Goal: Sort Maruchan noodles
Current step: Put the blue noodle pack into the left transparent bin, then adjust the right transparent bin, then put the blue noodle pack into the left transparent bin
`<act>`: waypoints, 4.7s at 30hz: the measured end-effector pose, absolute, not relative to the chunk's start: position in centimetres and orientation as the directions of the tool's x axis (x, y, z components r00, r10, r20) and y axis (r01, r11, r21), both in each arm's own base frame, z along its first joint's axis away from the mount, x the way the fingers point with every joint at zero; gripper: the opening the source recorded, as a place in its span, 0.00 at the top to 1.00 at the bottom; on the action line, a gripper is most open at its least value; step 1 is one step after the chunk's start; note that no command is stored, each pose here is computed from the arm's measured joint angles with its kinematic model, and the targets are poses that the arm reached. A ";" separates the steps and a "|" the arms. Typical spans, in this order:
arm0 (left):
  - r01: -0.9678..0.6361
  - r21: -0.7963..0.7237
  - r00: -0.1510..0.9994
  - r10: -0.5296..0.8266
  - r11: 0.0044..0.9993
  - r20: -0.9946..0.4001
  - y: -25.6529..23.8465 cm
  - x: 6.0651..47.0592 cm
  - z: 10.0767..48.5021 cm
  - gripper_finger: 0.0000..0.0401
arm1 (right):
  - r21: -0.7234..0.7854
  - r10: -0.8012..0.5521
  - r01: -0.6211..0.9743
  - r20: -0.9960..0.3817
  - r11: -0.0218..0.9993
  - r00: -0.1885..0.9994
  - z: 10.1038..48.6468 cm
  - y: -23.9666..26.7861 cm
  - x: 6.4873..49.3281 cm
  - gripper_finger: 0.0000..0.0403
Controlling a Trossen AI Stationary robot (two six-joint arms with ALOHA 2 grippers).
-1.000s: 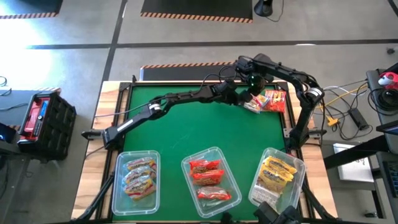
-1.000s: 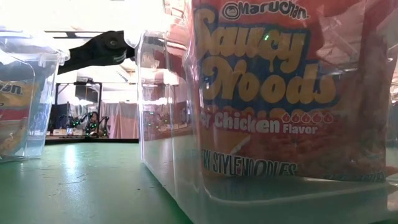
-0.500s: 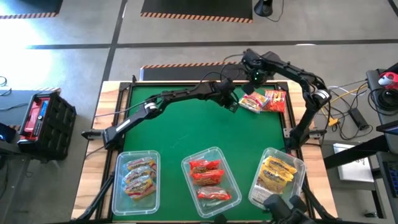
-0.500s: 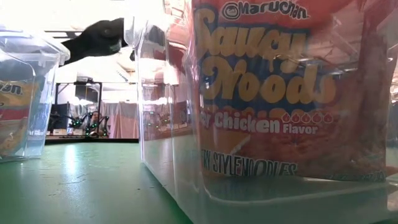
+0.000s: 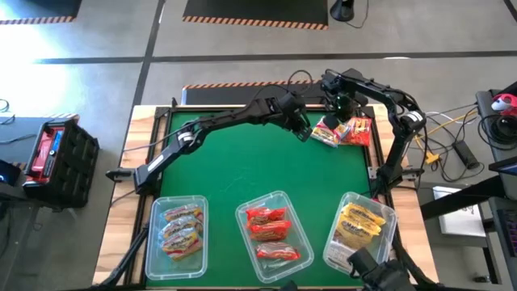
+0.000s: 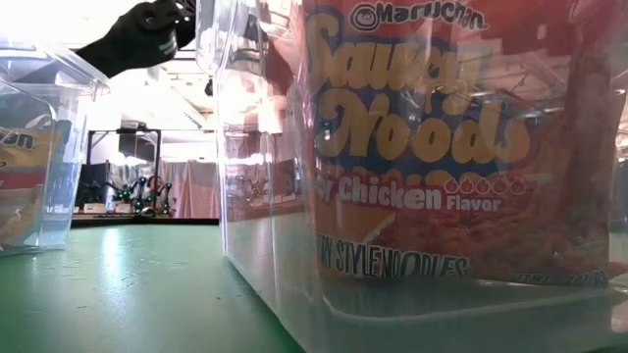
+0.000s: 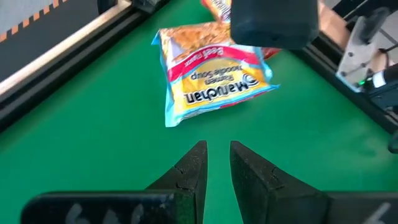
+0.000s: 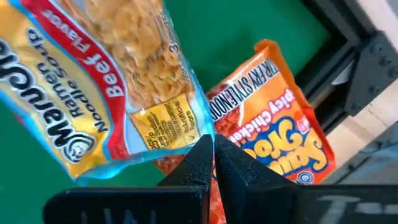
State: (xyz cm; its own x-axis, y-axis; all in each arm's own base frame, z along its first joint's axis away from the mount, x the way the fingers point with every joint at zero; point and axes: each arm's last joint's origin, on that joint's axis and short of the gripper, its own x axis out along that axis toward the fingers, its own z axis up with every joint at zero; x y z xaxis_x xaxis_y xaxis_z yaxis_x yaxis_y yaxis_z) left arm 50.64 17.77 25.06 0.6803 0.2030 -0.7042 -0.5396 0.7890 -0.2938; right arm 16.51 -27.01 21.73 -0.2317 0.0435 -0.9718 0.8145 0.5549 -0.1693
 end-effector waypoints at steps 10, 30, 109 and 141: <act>-0.516 -0.279 0.700 0.212 0.810 -0.682 17.6 49.8 27.3 0.87 | 0.002 0.154 0.710 -0.977 0.704 -0.150 22.2 -24.7 18.5 0.98; -0.497 -0.189 0.629 0.202 0.847 -0.750 18.2 48.0 28.1 0.87 | 0.257 0.123 0.678 -0.963 0.689 0.240 28.1 -16.2 15.2 0.80; -0.503 -0.074 0.585 0.276 0.861 -0.763 23.8 42.6 31.7 0.87 | -0.075 -0.178 0.896 -0.984 0.438 0.005 23.7 -11.9 17.9 0.78; -0.518 -0.074 0.580 0.286 0.852 -0.763 24.5 42.2 31.7 0.87 | -0.274 -0.127 0.874 -0.962 0.400 -0.244 23.0 -25.2 21.1 0.83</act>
